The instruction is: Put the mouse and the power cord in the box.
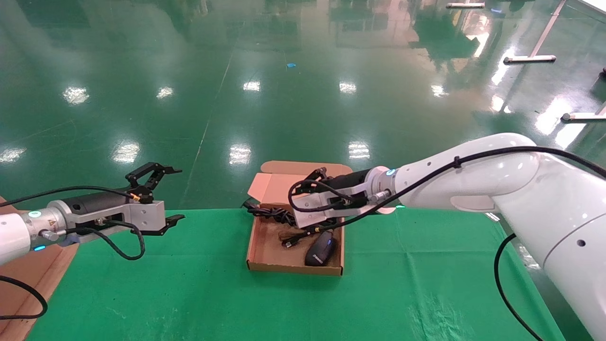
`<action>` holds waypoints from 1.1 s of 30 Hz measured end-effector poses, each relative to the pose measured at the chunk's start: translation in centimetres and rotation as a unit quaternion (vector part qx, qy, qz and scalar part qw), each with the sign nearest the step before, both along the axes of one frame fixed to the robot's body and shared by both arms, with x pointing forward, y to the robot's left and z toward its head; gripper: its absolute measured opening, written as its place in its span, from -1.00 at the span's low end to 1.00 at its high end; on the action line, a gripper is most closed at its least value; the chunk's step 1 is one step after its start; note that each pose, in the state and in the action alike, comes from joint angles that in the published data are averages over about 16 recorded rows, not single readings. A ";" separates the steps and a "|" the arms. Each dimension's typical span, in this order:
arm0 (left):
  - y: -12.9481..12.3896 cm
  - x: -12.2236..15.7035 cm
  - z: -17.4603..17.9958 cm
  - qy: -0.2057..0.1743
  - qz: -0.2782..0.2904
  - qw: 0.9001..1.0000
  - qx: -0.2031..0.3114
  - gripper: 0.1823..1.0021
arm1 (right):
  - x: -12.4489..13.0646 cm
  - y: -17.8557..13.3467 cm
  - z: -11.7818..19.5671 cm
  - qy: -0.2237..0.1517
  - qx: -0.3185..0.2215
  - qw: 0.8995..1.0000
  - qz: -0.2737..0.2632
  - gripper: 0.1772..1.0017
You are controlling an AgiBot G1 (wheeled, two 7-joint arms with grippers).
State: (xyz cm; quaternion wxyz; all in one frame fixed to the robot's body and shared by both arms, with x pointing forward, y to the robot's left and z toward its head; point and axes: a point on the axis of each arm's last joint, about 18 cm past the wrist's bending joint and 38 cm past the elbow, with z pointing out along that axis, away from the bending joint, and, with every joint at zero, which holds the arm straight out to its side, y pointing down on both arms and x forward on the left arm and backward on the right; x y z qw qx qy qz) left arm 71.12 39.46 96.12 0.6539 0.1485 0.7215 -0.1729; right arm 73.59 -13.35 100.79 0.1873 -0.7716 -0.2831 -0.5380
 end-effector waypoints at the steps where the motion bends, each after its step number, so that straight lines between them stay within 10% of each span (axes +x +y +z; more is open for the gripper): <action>1: -0.1 -0.1 0.0 0.001 -0.003 1.000 -0.004 1.00 | -0.1 -0.1 -0.1 0.004 0.006 1.000 0.001 -0.56; 15: -3.2 -2.7 0.5 0.043 -0.090 0.987 -0.129 1.00 | -3.1 -2.7 -2.2 0.106 0.152 0.982 0.037 0.18; 33: -6.6 -9.3 2.1 0.138 -0.226 0.925 -0.274 1.00 | -10.0 -8.4 -2.9 0.224 0.319 0.916 0.097 0.89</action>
